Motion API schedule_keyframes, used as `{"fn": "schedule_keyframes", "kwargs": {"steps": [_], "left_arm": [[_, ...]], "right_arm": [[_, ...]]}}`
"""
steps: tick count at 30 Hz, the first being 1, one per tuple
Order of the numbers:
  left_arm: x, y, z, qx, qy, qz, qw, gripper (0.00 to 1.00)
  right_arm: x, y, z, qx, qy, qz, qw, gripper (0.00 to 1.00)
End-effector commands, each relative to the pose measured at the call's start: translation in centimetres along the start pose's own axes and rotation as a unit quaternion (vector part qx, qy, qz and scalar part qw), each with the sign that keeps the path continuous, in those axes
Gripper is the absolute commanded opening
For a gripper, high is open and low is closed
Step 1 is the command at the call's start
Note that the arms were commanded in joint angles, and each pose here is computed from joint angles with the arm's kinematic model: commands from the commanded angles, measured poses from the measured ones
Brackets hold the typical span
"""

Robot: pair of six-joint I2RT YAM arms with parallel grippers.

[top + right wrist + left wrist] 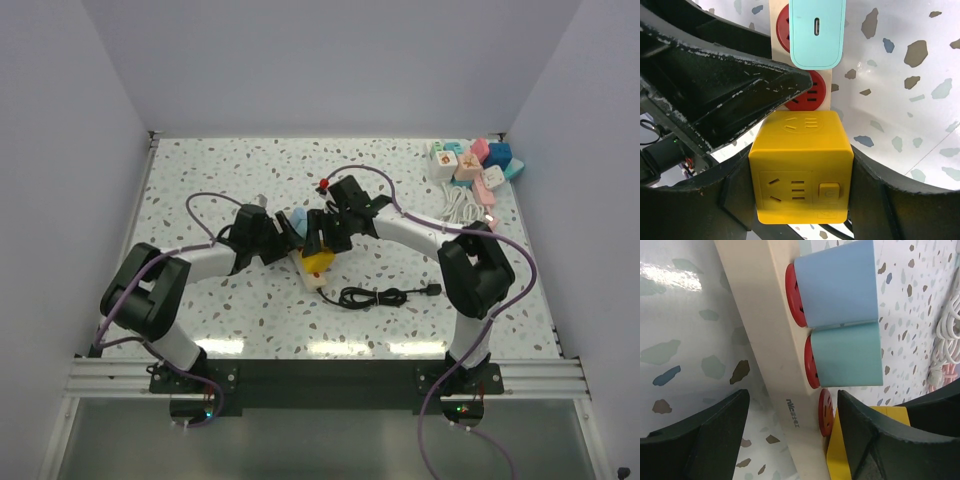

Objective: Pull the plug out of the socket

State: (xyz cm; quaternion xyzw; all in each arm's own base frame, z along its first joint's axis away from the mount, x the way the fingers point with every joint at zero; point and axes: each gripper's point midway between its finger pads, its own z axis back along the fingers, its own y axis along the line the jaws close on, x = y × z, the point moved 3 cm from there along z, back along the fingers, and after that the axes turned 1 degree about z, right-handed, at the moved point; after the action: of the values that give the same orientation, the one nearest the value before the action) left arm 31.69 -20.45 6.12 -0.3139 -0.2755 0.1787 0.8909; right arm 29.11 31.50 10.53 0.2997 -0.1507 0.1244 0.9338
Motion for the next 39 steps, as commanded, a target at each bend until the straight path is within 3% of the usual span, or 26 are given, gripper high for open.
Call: {"fn": "schedule_keyframes", "kwargs": {"steps": [1, 10, 13, 17, 20, 33, 39], "left_arm": [[0.4, -0.7, -0.4, -0.012, -0.008, 0.003, 1.0, 0.74], [-1.6, -2.1, -1.8, -0.053, 0.028, -0.021, 0.998, 0.56], [-1.7, -1.9, -1.8, -0.052, 0.027, -0.02, 0.998, 0.41], [-1.6, -1.5, -1.7, -0.043, 0.022, -0.026, 0.998, 0.13], [-1.5, -1.3, -1.9, -0.034, 0.02, -0.034, 0.999, 0.0], [-1.6, 3.1, -2.4, 0.051, 0.021, -0.081, 0.995, 0.0], [-1.2, 2.9, -2.6, 0.05, 0.021, -0.092, 0.994, 0.0]], "right_arm": [[2.4, 3.7, 2.7, 0.07, -0.052, 0.012, 0.996, 0.0], [2.3, 4.2, 2.1, 0.096, -0.038, 0.015, 0.995, 0.0], [2.4, 4.1, 2.1, 0.092, -0.04, 0.014, 0.995, 0.0], [2.2, 3.6, 2.2, 0.079, -0.035, 0.013, 0.996, 0.0], [1.9, 3.1, 2.2, 0.066, -0.029, 0.014, 0.997, 0.0], [2.3, -0.5, 10.7, 0.042, -0.131, -0.005, 0.991, 0.0], [1.0, -1.3, 11.5, 0.027, -0.129, -0.004, 0.991, 0.0]]}}
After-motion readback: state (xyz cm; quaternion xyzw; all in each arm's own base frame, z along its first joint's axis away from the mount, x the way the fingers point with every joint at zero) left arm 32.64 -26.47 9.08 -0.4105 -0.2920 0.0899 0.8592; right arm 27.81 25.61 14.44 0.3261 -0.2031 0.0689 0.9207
